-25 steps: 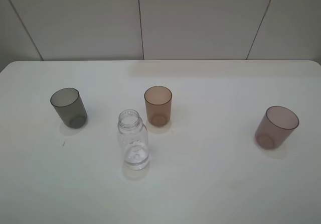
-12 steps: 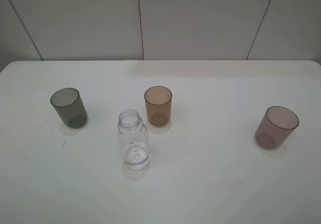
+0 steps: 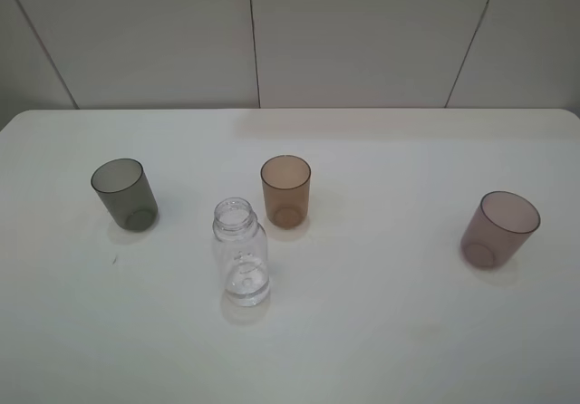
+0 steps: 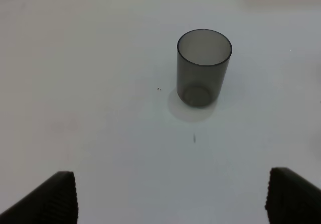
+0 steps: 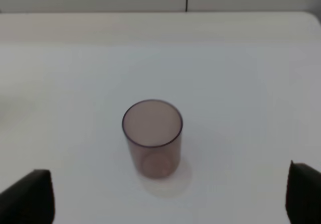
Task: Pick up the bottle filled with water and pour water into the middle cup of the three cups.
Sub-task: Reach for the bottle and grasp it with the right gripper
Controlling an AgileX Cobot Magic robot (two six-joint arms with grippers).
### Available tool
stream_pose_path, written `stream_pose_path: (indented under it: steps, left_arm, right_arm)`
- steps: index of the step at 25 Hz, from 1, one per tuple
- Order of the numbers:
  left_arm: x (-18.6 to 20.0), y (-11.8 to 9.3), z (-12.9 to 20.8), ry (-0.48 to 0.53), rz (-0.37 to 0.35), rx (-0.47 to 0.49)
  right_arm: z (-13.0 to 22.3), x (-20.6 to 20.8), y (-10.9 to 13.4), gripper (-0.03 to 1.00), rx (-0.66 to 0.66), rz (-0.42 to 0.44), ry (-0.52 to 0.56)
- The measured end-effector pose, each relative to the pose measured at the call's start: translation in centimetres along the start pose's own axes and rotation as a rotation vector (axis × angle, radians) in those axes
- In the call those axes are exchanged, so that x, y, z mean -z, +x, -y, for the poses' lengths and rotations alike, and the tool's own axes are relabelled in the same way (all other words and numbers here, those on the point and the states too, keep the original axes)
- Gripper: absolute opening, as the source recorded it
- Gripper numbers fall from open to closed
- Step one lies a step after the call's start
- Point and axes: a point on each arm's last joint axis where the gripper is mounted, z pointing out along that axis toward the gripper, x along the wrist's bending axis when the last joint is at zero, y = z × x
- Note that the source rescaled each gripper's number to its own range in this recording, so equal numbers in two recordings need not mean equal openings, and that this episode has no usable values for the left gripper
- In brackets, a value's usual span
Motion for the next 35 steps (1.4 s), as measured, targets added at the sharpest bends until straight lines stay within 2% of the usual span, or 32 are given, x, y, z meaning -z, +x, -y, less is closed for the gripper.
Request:
stream_pose_path:
  steps: [3,8,11,14,20,25,29,33,35]
  left_arm:
    - [0.0,0.0,0.0,0.000,0.000,0.000]
    - [0.0,0.0,0.0,0.000,0.000,0.000]
    - [0.0,0.0,0.0,0.000,0.000,0.000]
    - [0.0,0.0,0.0,0.000,0.000,0.000]
    - [0.0,0.0,0.0,0.000,0.000,0.000]
    - [0.0,0.0,0.0,0.000,0.000,0.000]
    - [0.0,0.0,0.0,0.000,0.000,0.000]
    - [0.0,0.0,0.0,0.000,0.000,0.000]
    - [0.0,0.0,0.0,0.000,0.000,0.000]
  right_arm:
    - [-2.7,-2.1,0.6,1.00,-0.034,-0.052,0.081]
    - [-7.3,-6.8,1.6,1.00,-0.068,-0.127,0.149]
    - [-8.4,-9.8,3.6,1.00,0.006,-0.216,0.183]
    - [-8.5,-12.0,7.0,1.00,0.109,-0.339,0.181]
    - [-7.5,-13.1,12.4,1.00,0.227,-0.523,0.192]
    - [-6.2,-12.7,15.2,1.00,0.308,-0.627,0.174]
    - [-3.4,-12.4,16.0,1.00,0.385,-0.689,0.158]
    - [0.1,-12.3,16.1,1.00,0.508,-0.761,0.070]
    - [1.4,-12.1,16.1,1.00,0.519,-0.795,0.006]
